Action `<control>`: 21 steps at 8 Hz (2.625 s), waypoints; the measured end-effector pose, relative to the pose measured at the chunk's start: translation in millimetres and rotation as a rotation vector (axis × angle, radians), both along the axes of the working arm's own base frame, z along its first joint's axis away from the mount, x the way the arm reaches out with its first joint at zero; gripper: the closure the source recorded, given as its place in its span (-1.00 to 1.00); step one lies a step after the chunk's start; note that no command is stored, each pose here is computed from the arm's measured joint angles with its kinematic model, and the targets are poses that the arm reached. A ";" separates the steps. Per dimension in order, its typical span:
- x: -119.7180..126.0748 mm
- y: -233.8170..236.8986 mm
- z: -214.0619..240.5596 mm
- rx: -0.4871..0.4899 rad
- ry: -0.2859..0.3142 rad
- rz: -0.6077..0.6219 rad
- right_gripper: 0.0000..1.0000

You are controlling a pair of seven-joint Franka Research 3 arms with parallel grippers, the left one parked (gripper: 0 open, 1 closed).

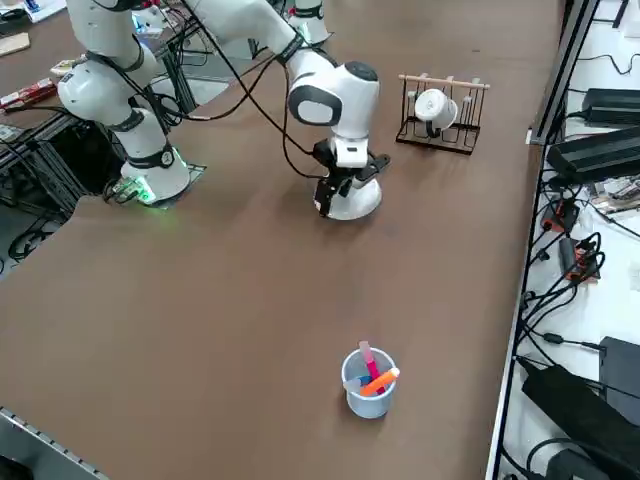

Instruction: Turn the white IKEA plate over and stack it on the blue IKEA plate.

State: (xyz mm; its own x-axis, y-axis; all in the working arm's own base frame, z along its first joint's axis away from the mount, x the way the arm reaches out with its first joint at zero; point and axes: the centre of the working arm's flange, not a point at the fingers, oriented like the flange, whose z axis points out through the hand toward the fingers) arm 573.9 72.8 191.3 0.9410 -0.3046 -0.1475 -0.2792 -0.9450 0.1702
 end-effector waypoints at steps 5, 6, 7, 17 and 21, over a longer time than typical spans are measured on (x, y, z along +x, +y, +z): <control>12.5 18.2 51.9 0.003 -0.001 -0.037 -1.00; 21.3 25.9 89.0 0.018 -0.015 -0.039 -1.00; 28.9 32.4 131.5 0.048 -0.024 -0.015 -1.00; 28.8 -49.0 432.3 0.218 -0.001 0.324 -1.00; 25.1 -52.5 443.3 0.219 -0.003 0.323 -1.00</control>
State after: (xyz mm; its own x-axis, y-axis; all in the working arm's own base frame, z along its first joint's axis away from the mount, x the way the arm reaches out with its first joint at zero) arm 599.0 20.3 634.6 0.9837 0.0461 -0.1737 0.0388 -0.9982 -0.0453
